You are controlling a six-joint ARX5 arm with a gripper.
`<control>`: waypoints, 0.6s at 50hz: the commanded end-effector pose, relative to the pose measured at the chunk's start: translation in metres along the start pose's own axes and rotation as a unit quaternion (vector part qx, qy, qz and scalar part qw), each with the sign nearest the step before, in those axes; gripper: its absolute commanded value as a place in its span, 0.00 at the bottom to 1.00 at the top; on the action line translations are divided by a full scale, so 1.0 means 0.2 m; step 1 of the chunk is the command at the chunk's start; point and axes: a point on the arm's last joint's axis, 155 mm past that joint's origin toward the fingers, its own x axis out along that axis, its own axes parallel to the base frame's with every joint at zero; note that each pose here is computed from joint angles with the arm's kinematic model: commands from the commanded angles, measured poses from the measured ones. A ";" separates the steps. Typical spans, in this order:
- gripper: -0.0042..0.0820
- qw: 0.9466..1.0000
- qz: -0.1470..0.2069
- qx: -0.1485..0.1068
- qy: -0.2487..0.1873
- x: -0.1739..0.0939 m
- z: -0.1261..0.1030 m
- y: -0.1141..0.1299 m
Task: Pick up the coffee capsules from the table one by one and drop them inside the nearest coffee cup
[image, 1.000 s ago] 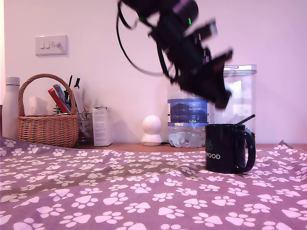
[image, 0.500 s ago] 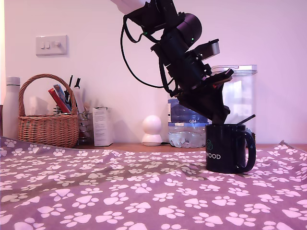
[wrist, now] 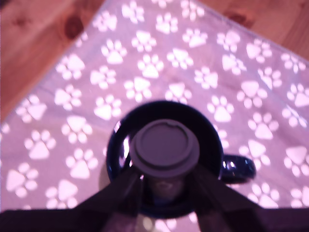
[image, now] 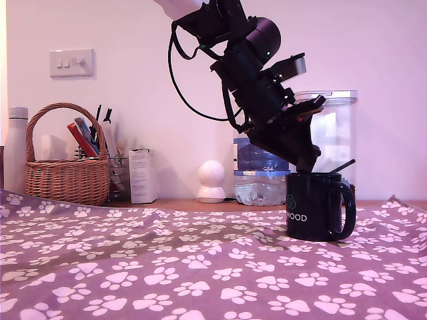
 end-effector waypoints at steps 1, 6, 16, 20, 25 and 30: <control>0.89 1.000 -0.001 0.005 0.003 0.04 -0.01 -0.01; 0.89 1.000 0.000 0.005 0.003 0.04 -0.01 -0.01; 0.67 1.000 0.000 0.006 -0.001 0.04 0.00 -0.01; 0.44 1.000 -0.001 0.010 -0.015 0.02 0.04 -0.01; 0.17 0.999 0.004 0.017 -0.043 -0.03 0.13 -0.01; 0.09 0.997 0.010 0.026 -0.077 -0.14 0.24 -0.02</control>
